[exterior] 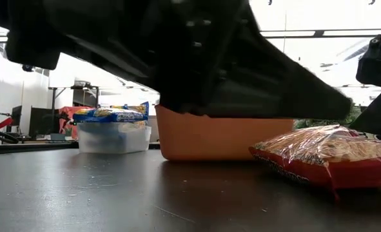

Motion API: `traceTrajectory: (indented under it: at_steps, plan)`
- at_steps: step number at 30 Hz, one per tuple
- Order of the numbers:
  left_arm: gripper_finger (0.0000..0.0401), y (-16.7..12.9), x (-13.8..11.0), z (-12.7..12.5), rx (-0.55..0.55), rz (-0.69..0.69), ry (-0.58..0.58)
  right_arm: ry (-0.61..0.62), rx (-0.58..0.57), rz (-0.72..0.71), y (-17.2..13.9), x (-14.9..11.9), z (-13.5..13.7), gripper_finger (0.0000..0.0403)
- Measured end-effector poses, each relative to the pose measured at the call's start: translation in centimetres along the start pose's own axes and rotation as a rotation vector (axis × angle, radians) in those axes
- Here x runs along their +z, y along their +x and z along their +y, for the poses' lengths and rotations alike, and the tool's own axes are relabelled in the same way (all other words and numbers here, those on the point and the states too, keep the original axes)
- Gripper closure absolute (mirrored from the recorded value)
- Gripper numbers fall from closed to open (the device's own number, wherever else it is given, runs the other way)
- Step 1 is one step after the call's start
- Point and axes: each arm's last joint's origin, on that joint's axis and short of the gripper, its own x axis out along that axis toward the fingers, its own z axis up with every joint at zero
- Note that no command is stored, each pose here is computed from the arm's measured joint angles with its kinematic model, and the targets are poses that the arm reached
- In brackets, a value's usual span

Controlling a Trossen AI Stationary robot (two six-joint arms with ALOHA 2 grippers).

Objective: Sort Maruchan noodles
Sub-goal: Put the red noodle packet into the orange bin

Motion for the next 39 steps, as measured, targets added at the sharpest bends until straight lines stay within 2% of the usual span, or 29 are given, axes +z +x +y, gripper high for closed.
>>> traceTrajectory:
  at_steps: [7,11,13,17,20,23,27,33,39]
  plan:
    - [0.0401,1.4,-0.2,-0.4,0.002,0.005,0.009,-0.082,-0.003,-0.031,0.3,0.0,0.1,0.0037]
    - [0.0401,1.4,-0.5,-0.1,0.013,0.039,-0.001,-0.077,0.001,-0.036,0.4,0.1,0.2,0.0037]
    - [0.0401,1.1,-0.9,0.0,0.037,0.120,-0.005,-0.049,0.006,-0.030,0.3,0.2,0.2,0.0037]
    - [0.0401,-0.6,-0.7,0.7,0.185,0.309,-0.081,0.029,0.043,0.015,0.0,0.4,0.6,0.0037]
    - [0.0401,-1.6,-0.4,0.2,0.206,0.345,-0.069,0.050,0.078,0.040,-0.5,0.7,1.1,0.0037]
    - [0.0401,-2.4,0.5,-0.8,0.186,0.317,-0.015,0.065,0.094,0.033,-0.8,1.2,1.4,0.0037]
    - [0.0401,-3.0,1.4,-1.5,0.214,0.268,0.018,0.063,0.103,0.022,-1.0,1.5,1.5,0.0037]
    - [0.0401,-2.1,1.3,-1.6,0.205,0.200,0.028,0.059,0.059,-0.011,-0.7,1.7,1.1,0.0037]
    - [0.0401,-1.5,0.1,-1.1,0.221,0.227,0.039,0.066,0.043,-0.025,-0.5,1.9,0.8,0.0037]
